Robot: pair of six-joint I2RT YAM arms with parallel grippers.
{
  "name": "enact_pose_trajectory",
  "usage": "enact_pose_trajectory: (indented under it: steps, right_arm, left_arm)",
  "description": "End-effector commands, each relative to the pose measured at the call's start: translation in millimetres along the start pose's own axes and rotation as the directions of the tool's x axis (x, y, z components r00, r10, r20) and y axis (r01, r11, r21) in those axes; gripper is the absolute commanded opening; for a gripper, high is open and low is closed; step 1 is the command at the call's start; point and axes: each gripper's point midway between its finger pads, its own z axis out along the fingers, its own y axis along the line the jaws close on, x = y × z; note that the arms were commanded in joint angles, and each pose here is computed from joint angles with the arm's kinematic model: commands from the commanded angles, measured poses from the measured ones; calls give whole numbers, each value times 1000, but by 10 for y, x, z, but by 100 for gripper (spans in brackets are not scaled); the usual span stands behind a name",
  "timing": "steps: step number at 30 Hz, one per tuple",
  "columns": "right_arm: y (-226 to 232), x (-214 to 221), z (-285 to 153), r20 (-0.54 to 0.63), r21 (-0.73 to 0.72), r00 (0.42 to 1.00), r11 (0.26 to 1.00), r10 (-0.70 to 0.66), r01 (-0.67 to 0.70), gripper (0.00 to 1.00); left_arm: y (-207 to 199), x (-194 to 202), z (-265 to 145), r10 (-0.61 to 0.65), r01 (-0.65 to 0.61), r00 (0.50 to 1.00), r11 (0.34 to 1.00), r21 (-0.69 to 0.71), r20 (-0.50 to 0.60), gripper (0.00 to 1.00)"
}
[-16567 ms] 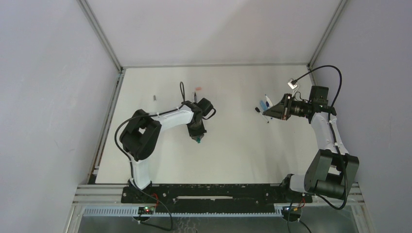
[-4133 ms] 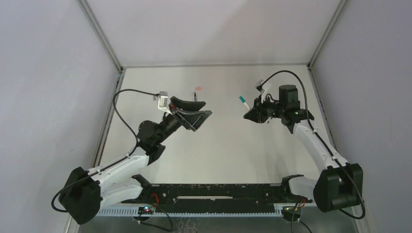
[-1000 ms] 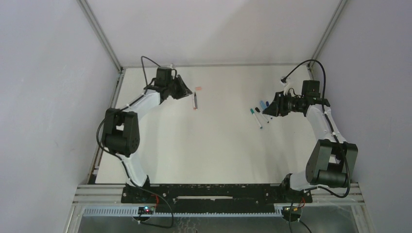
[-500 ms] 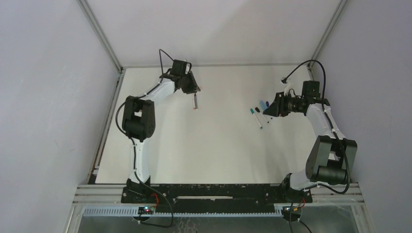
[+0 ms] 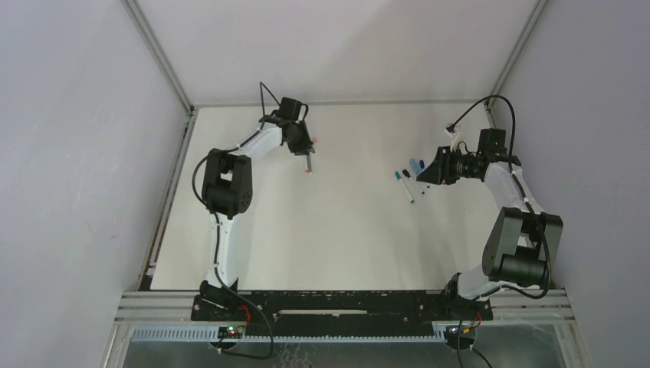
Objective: Insert the pens into the pen caps
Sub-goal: Pick up the pen from the center of the board.
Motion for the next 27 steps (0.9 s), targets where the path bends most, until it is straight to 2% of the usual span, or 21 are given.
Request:
enact_pose_trajectory:
  steps: [1,20,27]
  right_arm:
    - [-7,-60,12,23,-19,999,1000,-23,23,39]
    - [-8,-55,16,22,-20,1000,1000,-16,17,39]
    - [-1,-60,14,24,-22,1000,1000,-18,19,39]
  left_arm:
    - [-42,-77,-48,29,-29,1000,999,-13,11,29]
    - [78,73,34,54,-57,998,996,-67,-44,28]
    - [173,123,30,80,-87,995,988,-126,-62,28]
